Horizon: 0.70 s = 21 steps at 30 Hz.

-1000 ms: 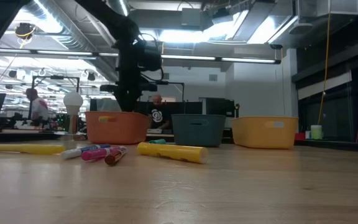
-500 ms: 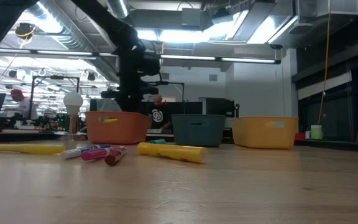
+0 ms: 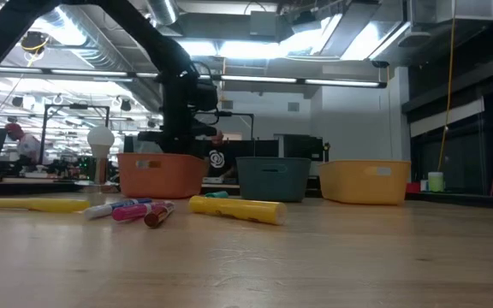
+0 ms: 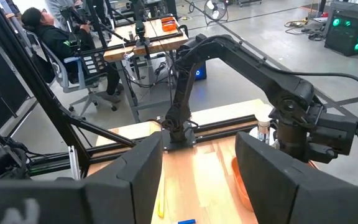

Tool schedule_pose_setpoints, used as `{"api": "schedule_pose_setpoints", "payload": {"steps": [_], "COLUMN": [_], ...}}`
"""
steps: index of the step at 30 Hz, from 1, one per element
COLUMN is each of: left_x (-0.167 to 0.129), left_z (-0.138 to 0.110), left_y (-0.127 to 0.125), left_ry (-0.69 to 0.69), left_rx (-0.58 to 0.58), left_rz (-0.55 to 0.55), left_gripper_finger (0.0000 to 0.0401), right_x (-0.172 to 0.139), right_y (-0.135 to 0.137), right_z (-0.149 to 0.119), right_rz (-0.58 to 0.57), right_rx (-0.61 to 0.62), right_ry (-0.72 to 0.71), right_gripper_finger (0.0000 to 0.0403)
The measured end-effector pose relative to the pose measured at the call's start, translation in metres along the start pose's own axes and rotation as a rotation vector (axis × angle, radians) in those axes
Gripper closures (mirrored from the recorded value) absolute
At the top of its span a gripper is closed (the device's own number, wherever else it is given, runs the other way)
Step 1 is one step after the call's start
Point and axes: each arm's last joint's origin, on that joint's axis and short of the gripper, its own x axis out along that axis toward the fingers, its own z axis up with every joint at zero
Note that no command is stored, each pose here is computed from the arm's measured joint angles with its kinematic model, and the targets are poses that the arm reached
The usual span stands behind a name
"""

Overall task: Pick & Place Markers
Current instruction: Put the right yellow pen into the orange bin

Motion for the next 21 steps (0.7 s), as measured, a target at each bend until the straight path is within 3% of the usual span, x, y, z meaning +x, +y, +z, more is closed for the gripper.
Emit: {"api": "schedule_pose_setpoints", "payload": {"steps": [21], "left_x": [0.027], "left_z": [0.005], "left_y": [0.004], "left_ry": [0.079], "left_rx": [-0.010], "left_rz": [-0.009], "left_gripper_finger": [0.0361], "right_x": [0.000], "right_y": [0.000], "right_z": [0.000], "right_rz": [0.000], "right_rx": [0.000], "right_ry": [0.000], "right_gripper_finger": [0.0202]}}
